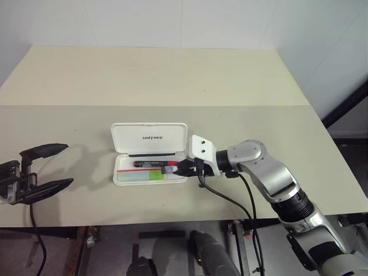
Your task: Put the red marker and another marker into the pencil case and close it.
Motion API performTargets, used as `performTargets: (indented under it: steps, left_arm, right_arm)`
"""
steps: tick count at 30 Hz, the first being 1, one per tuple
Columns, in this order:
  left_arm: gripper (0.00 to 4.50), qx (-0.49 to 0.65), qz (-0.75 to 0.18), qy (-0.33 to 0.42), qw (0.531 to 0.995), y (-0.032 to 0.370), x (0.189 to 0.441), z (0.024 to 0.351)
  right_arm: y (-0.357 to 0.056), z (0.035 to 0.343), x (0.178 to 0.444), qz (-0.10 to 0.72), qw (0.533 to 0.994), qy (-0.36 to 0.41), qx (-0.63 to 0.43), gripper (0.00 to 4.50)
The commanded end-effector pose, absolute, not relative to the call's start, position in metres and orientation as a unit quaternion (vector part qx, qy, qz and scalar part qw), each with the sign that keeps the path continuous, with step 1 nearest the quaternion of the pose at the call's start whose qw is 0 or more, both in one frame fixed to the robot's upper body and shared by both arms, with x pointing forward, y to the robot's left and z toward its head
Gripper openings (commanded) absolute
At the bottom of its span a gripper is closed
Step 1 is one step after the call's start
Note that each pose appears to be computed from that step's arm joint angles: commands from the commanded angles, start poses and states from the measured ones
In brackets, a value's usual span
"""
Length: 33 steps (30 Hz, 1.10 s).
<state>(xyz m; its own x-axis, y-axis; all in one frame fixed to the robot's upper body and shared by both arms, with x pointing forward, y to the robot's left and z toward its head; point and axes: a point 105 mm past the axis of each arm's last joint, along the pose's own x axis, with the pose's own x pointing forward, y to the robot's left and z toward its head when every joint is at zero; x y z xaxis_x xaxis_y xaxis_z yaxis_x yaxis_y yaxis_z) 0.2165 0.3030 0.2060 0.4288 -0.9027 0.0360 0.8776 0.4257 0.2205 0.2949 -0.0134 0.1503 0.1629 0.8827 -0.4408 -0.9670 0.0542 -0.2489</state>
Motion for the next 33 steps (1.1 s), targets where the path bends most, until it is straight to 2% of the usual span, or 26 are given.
performTargets:
  steps: [1, 8, 20, 28, 33]
  left_arm:
    - [4.5, 0.098, -0.577, -0.08, 0.807, 0.299, 0.204, 0.208]
    - [4.5, 0.108, -0.577, -0.088, 0.804, 0.298, 0.203, 0.209]
    - [4.5, 0.111, -0.576, -0.091, 0.805, 0.298, 0.201, 0.208]
    - [4.5, 0.113, -0.557, -0.099, 0.817, 0.303, 0.209, 0.207]
    - [4.5, 0.113, -0.539, -0.094, 0.83, 0.306, 0.218, 0.205]
  right_arm:
    - [-0.01, 0.153, 0.297, 0.639, 0.72, 0.072, -0.261, 0.29]
    - [-0.013, 0.146, 0.301, 0.636, 0.717, 0.082, -0.273, 0.29]
    - [-0.012, 0.152, 0.296, 0.649, 0.708, 0.079, -0.268, 4.46]
    - [-0.02, 0.167, 0.294, 0.649, 0.718, 0.068, -0.244, 4.46]
    - [-0.033, 0.192, 0.288, 0.662, 0.72, 0.023, -0.208, 4.46]
